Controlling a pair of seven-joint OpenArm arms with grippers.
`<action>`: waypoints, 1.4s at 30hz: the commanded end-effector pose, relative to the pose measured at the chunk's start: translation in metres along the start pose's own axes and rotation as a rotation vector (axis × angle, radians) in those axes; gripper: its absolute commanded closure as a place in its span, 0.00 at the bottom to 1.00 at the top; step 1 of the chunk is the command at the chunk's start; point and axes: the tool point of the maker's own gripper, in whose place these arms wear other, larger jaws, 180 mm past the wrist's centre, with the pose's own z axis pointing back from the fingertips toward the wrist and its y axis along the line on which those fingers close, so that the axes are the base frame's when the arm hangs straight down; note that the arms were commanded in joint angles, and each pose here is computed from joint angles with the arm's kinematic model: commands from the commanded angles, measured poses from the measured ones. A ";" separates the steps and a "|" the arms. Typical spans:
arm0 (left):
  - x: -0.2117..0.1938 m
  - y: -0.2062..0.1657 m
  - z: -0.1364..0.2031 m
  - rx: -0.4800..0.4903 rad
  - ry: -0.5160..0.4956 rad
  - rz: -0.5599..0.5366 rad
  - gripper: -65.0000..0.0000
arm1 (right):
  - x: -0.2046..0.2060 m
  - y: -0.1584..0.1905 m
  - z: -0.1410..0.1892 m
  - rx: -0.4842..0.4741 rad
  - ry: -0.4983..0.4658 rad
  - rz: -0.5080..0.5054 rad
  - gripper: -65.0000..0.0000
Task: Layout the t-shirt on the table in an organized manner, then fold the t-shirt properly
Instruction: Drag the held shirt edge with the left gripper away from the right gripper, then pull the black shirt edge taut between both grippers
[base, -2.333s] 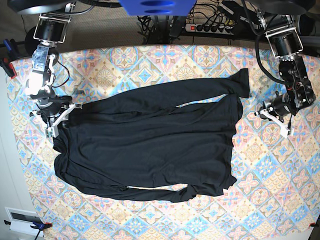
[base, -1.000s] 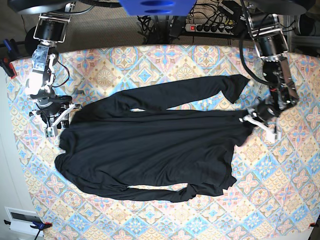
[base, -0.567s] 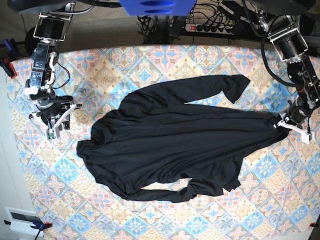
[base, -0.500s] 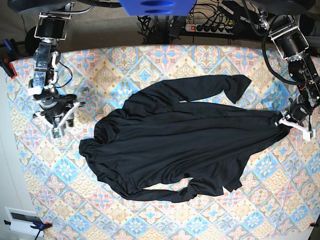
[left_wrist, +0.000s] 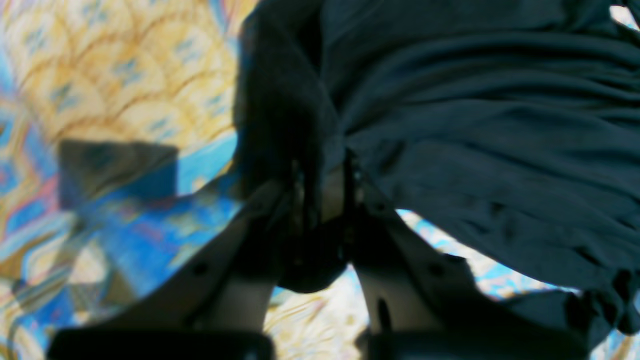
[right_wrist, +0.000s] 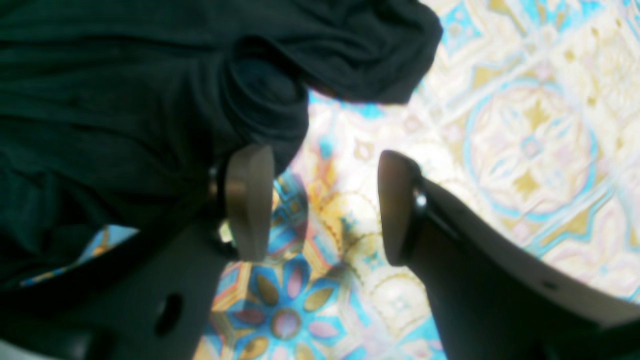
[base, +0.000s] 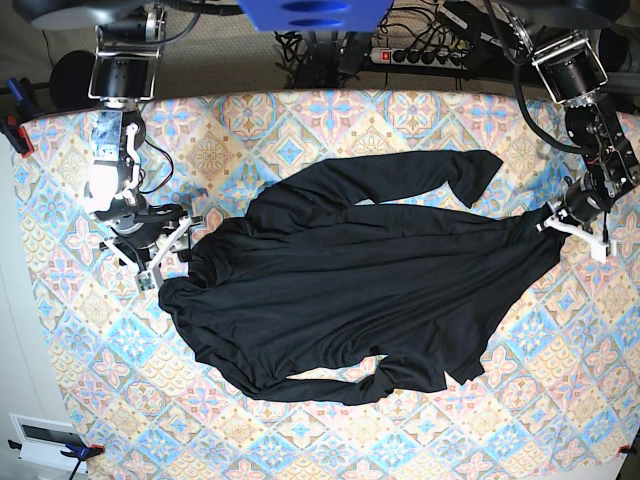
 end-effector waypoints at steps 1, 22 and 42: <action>0.023 -0.003 0.008 -0.012 -0.061 -0.017 1.00 | 0.018 -0.003 0.001 0.000 -0.047 -0.002 0.50; 0.022 -0.003 0.007 -0.014 -0.060 -0.015 1.00 | 0.004 0.009 -0.044 0.126 -0.030 -0.252 0.50; 0.012 -0.017 -0.001 -0.035 -0.021 -0.054 1.00 | -0.020 -0.071 0.017 -0.080 -0.111 -0.390 1.00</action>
